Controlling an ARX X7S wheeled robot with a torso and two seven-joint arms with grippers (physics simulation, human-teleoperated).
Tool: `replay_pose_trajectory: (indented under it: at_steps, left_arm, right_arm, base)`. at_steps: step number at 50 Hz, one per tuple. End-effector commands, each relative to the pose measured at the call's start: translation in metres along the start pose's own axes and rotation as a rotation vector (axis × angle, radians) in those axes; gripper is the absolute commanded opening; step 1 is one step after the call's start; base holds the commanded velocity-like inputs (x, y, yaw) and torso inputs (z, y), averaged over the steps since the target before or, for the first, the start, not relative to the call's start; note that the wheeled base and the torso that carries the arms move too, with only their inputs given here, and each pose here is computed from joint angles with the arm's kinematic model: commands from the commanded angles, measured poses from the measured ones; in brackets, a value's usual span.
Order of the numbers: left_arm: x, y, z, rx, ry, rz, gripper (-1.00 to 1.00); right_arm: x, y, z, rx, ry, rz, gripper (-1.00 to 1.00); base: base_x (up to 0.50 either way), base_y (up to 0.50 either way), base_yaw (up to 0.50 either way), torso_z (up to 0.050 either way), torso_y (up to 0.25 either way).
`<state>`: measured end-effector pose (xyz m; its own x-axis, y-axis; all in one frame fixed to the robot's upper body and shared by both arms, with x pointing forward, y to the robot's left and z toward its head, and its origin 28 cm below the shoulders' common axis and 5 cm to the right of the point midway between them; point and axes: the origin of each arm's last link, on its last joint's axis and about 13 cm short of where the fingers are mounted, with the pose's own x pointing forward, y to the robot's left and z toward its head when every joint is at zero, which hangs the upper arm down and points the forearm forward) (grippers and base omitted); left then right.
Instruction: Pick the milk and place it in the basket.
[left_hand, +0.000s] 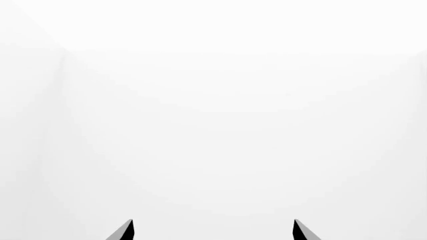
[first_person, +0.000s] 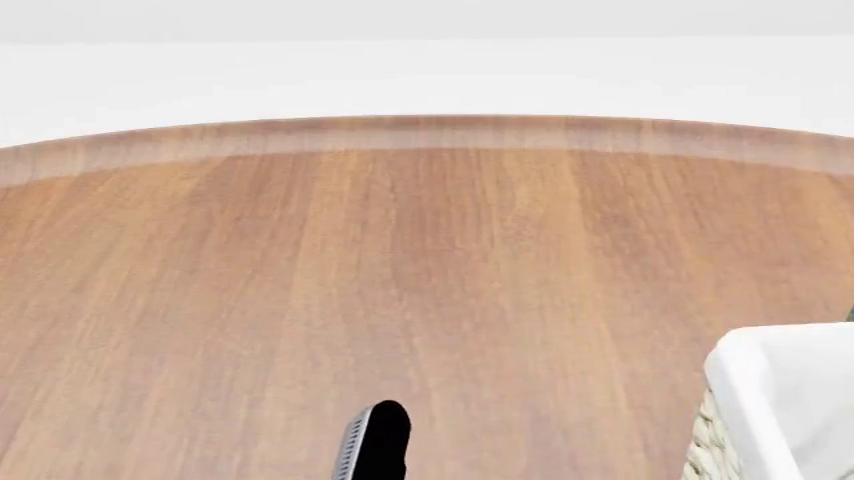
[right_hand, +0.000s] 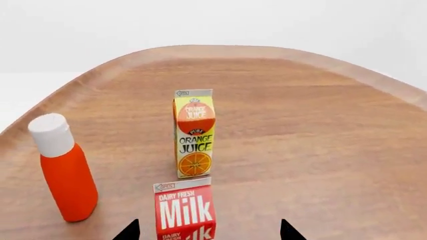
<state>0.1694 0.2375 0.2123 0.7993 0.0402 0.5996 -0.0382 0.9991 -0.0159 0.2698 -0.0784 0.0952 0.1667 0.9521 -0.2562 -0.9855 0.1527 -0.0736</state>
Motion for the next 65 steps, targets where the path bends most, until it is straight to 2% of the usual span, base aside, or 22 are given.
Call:
replay_pose_trajectory:
  at_steps: [1, 13, 31, 65]
  left_arm:
    - [0.0, 0.0, -0.001, 0.0, 0.002, 0.0, 1.0]
    - [-0.001, 0.001, -0.002, -0.001, 0.003, 0.007, 1.0]
    - [-0.001, 0.001, -0.003, -0.003, 0.005, 0.007, 1.0]
    - [-0.001, 0.001, -0.003, -0.003, 0.007, 0.007, 1.0]
  right_arm:
    - [0.016, -0.02, -0.011, 0.044, 0.006, 0.054, 1.0]
    - [0.031, -0.029, -0.021, 0.072, 0.018, 0.1, 1.0]
    - [0.052, -0.029, -0.035, 0.098, 0.034, 0.18, 1.0]
    - [0.079, -0.033, -0.054, 0.125, 0.083, 0.248, 1.0]
  base:
    - [0.0, 0.0, 0.0, 0.0, 0.0]
    - [0.0, 0.0, 0.0, 0.0, 0.0]
    - [0.0, 0.0, 0.0, 0.0, 0.0]
    - [0.0, 0.0, 0.0, 0.0, 0.0]
